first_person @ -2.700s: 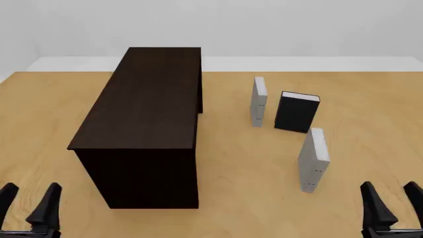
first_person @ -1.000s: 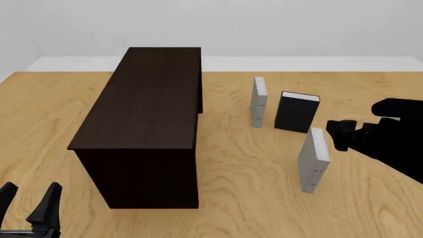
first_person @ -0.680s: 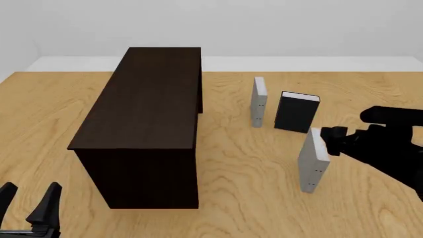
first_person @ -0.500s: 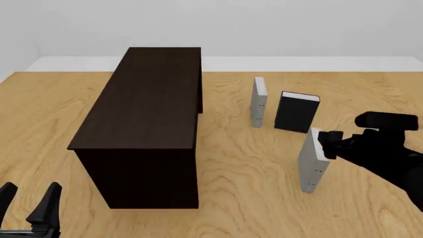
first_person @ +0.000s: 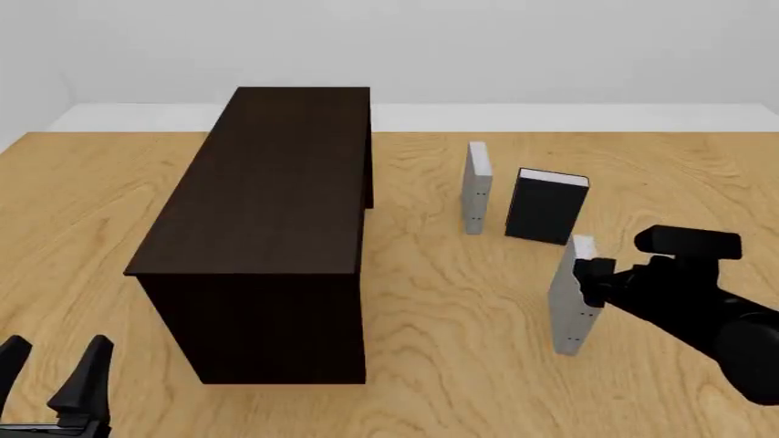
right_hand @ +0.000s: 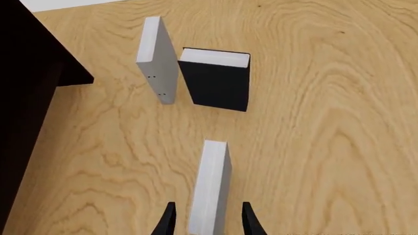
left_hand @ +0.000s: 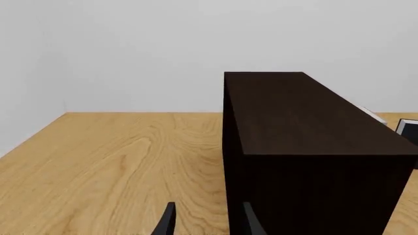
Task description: Pick up the book on the right and place it under the cabinet shelf.
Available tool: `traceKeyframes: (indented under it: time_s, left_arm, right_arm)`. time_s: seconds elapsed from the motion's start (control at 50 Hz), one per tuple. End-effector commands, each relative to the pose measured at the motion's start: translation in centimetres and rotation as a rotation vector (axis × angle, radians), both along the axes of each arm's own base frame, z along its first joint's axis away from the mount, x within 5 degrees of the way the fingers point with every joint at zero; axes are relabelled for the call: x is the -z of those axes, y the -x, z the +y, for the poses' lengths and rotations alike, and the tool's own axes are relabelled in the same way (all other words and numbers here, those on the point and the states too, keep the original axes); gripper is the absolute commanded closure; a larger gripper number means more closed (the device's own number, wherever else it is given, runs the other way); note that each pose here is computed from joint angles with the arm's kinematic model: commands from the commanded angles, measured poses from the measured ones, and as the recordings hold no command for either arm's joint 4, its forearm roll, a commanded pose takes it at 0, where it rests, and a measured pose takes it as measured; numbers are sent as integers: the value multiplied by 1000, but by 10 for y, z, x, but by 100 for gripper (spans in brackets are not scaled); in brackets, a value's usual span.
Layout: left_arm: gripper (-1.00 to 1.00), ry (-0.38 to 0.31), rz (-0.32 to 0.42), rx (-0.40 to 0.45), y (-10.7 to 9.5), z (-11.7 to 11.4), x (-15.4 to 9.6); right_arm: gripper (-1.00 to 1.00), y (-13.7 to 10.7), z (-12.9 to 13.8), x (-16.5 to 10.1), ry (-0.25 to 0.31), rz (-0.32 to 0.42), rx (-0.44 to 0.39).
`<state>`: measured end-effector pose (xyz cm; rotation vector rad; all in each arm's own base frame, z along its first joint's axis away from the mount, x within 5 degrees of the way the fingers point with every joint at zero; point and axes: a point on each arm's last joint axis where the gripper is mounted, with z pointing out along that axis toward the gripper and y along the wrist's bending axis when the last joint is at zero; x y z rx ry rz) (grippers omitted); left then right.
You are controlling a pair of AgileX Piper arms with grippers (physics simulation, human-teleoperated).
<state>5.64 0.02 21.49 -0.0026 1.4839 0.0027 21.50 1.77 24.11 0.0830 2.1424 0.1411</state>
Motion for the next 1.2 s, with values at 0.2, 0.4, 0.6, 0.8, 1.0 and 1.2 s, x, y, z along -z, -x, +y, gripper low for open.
traceKeyframes:
  time_s: [0.2,0.4,0.6,0.8,1.0,1.2]
  left_arm:
    - [-100,1,1,0,0,0,0]
    - [-100,1,1,0,0,0,0]
    - [-100,1,1,0,0,0,0]
    - [-100,1,1,0,0,0,0]
    - [-100,1,1,0,0,0,0]
    - [-100,1,1,0,0,0,0]
  right_arm:
    - [-100,-2,0,21,-13,27,11]
    - [-100,-3,1,33,-24,41,13]
    - [-100,-5,4,45,-36,56,11]
    - [-100,-5,6,54,-47,65,12]
    - [100,-4,5,55,-48,64,16]
    - [100,1,4,46,-45,44,12]
